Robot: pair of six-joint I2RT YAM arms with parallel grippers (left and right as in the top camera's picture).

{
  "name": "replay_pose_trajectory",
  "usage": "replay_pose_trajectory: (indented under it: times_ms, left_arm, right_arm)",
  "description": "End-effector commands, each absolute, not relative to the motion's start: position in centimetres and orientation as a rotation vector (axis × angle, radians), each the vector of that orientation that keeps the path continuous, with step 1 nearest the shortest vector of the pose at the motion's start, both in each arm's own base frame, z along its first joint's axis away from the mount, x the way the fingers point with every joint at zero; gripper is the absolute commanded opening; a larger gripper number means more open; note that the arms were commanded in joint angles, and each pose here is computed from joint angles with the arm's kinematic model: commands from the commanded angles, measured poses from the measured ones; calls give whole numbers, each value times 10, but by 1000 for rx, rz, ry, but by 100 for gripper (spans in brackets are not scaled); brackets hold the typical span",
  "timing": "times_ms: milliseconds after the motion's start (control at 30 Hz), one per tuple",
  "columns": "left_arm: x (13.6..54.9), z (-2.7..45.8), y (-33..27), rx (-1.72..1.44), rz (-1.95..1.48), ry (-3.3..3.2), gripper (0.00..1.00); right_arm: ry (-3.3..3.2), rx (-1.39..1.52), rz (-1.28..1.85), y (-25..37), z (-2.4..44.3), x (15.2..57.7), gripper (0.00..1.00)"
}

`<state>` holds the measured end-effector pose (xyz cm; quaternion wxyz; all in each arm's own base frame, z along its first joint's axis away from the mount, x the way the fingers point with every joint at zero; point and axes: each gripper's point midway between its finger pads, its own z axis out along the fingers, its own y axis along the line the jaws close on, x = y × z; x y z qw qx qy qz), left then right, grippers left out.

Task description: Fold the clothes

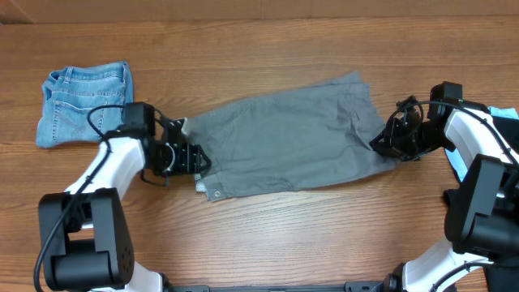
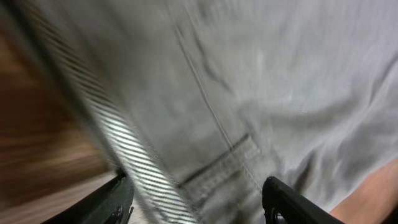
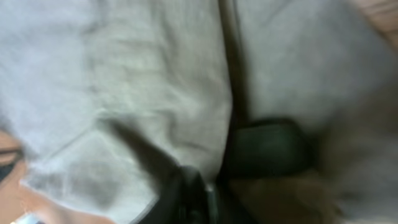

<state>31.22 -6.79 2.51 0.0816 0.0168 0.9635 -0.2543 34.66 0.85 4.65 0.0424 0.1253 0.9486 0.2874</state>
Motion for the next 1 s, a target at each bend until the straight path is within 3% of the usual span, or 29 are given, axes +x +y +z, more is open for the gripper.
replay_pose_trajectory:
  times_ms: [0,100,267,433,467,500,600,767,967]
  left_arm:
    - [290,6,-88,162,-813,2900,69]
    - [283,-4,-92,149,-817,2906,70]
    - [277,-14,-90,132,-795,2920,67]
    - [276,-18,-86,108,-756,2936,62]
    - [276,-18,-86,108,-756,2937,61]
    - [275,-20,-83,103,-735,2946,54]
    - [275,-20,-81,76,-722,2954,47]
    - [282,-10,-80,59,-750,2954,32]
    - [299,22,-78,155,-749,2954,24]
  right_arm:
    - [2792,319,1022,16,71,358,4]
    - [2818,417,988,2,73,355,4]
    - [2934,864,609,-53,53,336,4]
    - [2913,1062,452,-79,47,328,7]
    - [2905,1085,452,-81,47,327,9]
    - [2896,1116,456,-84,47,325,18]
    - [2895,1144,486,-86,48,321,26]
    - [2891,922,819,-56,63,324,27]
    - [2959,956,886,-43,66,305,29]
